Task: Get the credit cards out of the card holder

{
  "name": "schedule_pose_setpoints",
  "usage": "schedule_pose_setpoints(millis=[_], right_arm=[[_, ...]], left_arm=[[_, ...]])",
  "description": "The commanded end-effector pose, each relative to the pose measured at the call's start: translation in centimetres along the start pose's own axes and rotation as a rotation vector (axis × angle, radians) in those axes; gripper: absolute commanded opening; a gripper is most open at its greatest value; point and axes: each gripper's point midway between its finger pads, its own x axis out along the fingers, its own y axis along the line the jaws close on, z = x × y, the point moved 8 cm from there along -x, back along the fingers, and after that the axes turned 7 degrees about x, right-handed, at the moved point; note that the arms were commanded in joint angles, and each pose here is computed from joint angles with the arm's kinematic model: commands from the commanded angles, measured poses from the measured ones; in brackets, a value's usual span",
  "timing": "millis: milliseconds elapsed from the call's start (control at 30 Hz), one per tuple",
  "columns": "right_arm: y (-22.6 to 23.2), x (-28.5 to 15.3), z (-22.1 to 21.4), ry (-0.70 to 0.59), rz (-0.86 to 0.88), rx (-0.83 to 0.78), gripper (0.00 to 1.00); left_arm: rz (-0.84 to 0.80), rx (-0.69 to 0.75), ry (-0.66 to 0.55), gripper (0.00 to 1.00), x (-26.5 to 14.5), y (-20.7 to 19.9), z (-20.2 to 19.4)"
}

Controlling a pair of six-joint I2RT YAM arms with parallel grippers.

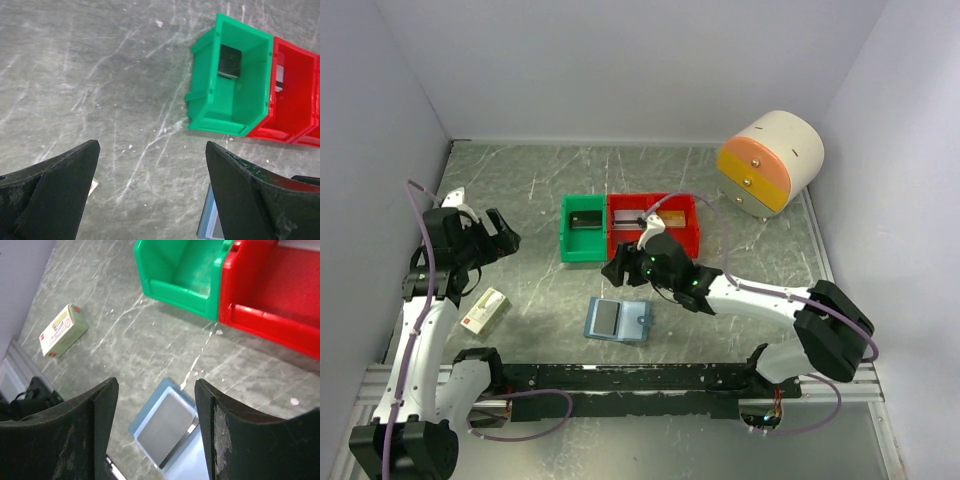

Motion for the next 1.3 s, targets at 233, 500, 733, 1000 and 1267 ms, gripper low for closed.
schedule_pose_setpoints(millis=[233, 500, 733, 1000, 1267], right_arm=[[0.5, -2.1, 0.1, -0.043, 0.064, 0.196, 0.65], [-0.5, -0.7, -2.7, 0.031, 0.082, 0.366, 0.59], [-1.4, 0.3, -4.7, 0.115, 0.029, 0.429, 0.44], [-2.2, -0.2, -6.5, 0.121, -0.019, 0.478, 0.32], [-2.6, -1.0, -7.5, 0.229, -0.087, 0.342, 0.31]], left_arm=[[-0.434, -0.067, 0.123, 1.0, 1.3, -4.6, -3.8], [-0.493, 0.004, 0.278, 0.98, 1.3, -8.5, -7.9], [-0.52, 0.014, 0.339, 0.94, 2.0, -10.2, -10.0], [-0.523, 0.059, 0.399, 0.86, 2.2, -11.2, -11.9], [-0.536, 0.107, 0.441, 0.83, 2.4, -12.0, -13.0]])
